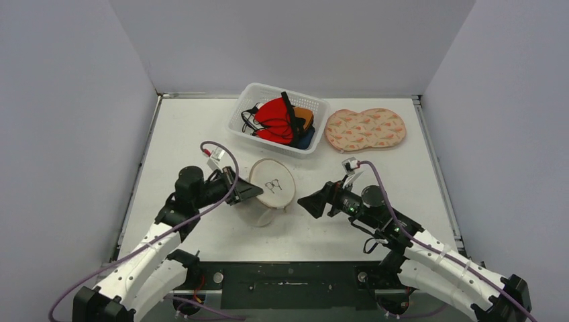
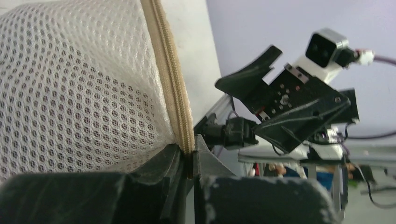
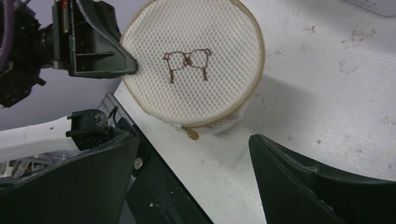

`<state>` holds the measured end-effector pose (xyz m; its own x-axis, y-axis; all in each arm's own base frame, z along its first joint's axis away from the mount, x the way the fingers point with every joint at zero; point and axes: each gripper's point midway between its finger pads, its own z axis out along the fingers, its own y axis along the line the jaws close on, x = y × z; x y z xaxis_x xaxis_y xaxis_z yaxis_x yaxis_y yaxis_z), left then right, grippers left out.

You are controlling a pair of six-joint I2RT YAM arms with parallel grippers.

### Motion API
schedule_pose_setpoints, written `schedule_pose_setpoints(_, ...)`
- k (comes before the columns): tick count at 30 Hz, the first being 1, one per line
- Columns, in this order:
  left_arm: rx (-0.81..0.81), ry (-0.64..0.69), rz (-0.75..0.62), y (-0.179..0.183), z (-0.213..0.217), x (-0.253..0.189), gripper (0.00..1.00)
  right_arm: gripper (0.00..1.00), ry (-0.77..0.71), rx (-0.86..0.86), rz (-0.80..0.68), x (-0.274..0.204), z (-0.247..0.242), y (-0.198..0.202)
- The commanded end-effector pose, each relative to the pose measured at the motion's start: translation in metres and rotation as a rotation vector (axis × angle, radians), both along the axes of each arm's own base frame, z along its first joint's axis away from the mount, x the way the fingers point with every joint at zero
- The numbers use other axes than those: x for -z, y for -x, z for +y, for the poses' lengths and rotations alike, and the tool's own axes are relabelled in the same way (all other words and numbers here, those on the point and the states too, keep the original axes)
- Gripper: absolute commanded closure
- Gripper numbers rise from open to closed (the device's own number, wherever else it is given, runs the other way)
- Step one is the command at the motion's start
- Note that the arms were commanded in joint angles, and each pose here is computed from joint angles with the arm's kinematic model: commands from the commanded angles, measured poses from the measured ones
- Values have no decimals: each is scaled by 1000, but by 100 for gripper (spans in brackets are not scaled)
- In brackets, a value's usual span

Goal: Unzip the laundry bag and remove the bra
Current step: Unzip the laundry bag at the center of the board.

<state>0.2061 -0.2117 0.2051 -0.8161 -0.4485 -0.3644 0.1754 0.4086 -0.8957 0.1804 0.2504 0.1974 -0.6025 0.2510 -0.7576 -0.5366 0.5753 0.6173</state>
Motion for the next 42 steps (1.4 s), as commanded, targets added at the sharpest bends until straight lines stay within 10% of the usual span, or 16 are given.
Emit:
schedule_pose_setpoints(1,163,138,-266,5,-36,-59,100,7,-102,-45,-14,-28,1,11)
schedule_pose_setpoints(25,148,118,-115,9,-42,37,100,6,-118,59,153,63,-10,-15)
schedule_pose_setpoints(42,160,117,-110,13,-49,39,100,40,-240,-71,190,53,11,-45)
